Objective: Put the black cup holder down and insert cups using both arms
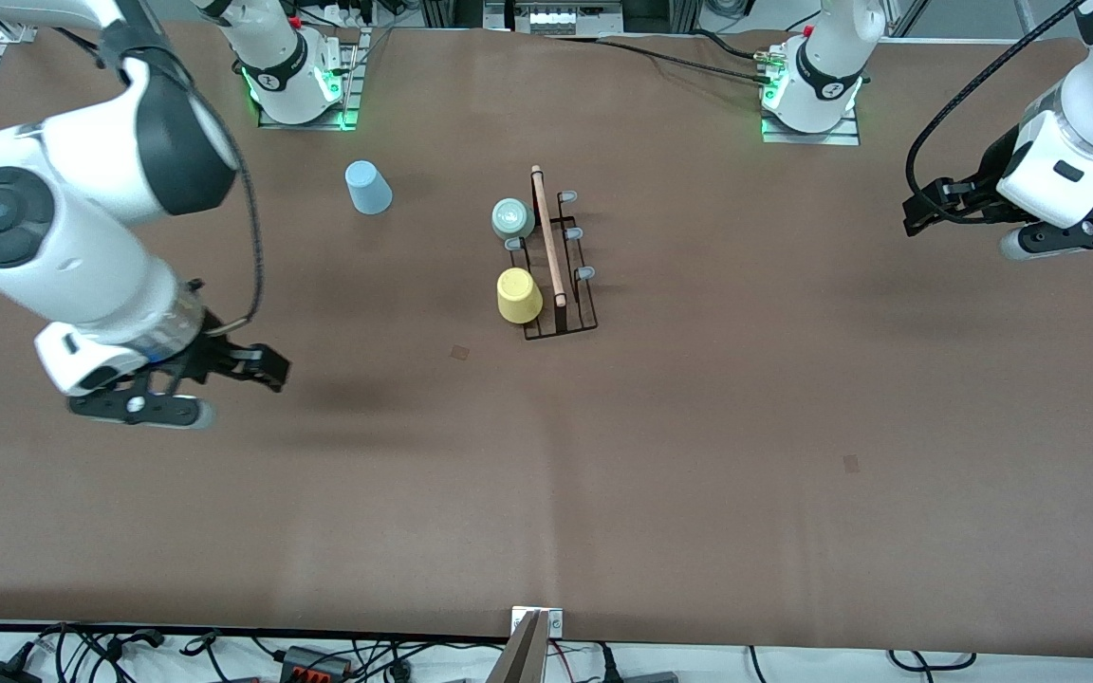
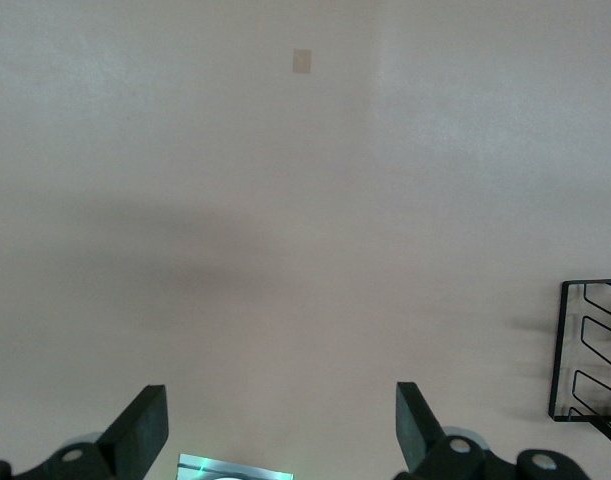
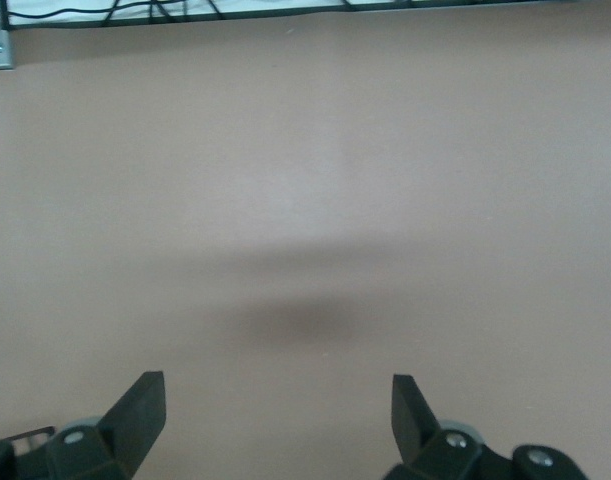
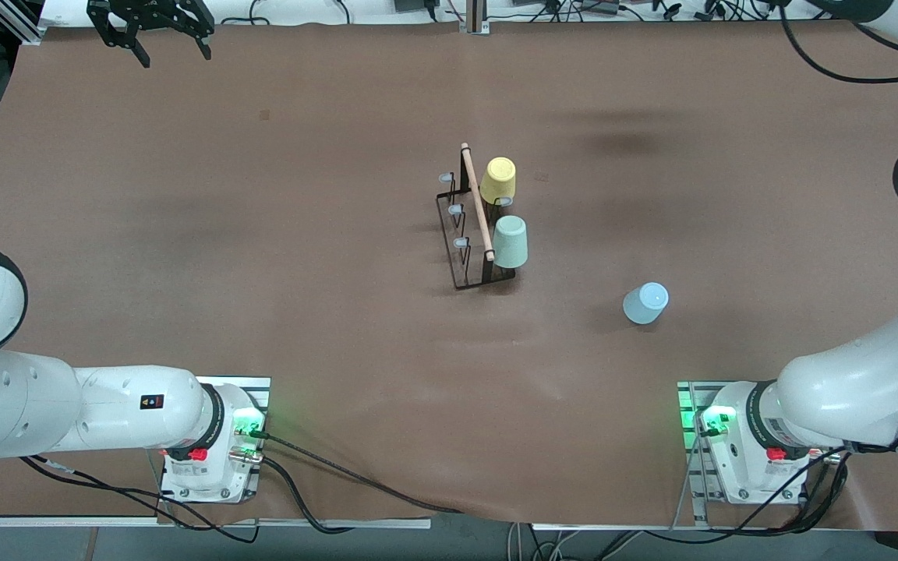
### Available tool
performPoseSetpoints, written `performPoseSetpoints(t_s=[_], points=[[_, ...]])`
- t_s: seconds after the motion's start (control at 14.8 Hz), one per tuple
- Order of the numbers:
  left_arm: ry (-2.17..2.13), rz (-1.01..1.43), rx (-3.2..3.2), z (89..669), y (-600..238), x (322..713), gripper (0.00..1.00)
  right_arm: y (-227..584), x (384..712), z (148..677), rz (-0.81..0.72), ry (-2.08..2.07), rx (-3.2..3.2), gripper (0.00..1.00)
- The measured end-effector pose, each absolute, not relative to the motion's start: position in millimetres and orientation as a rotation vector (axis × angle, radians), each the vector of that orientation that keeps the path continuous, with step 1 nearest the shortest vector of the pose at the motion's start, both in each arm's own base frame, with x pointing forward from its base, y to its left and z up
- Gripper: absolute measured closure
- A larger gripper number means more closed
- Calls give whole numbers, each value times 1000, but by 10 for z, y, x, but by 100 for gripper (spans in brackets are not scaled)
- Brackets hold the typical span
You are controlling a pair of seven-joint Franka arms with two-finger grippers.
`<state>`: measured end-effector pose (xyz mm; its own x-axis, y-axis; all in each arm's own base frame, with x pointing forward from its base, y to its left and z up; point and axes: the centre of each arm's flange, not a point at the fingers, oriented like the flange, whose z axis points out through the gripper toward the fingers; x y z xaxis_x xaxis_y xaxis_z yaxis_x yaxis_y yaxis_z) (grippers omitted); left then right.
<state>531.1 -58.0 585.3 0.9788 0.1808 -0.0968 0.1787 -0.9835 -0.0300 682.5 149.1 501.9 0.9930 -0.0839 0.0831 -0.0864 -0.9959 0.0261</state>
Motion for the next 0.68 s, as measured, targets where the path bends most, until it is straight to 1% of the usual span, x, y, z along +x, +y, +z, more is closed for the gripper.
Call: performPoseSetpoints(t_s=[0.2, 0.47, 0.68], points=[[-282, 155, -3104, 5853, -579, 5311, 0, 1117, 6871, 5097, 129, -144, 3110, 0], [-283, 155, -3104, 5853, -577, 5312, 0, 716, 6844, 5257, 98, -251, 3170, 0], [-283, 155, -3104, 5853, -577, 5312, 0, 406, 6808, 5423, 127, -224, 3154, 0]])
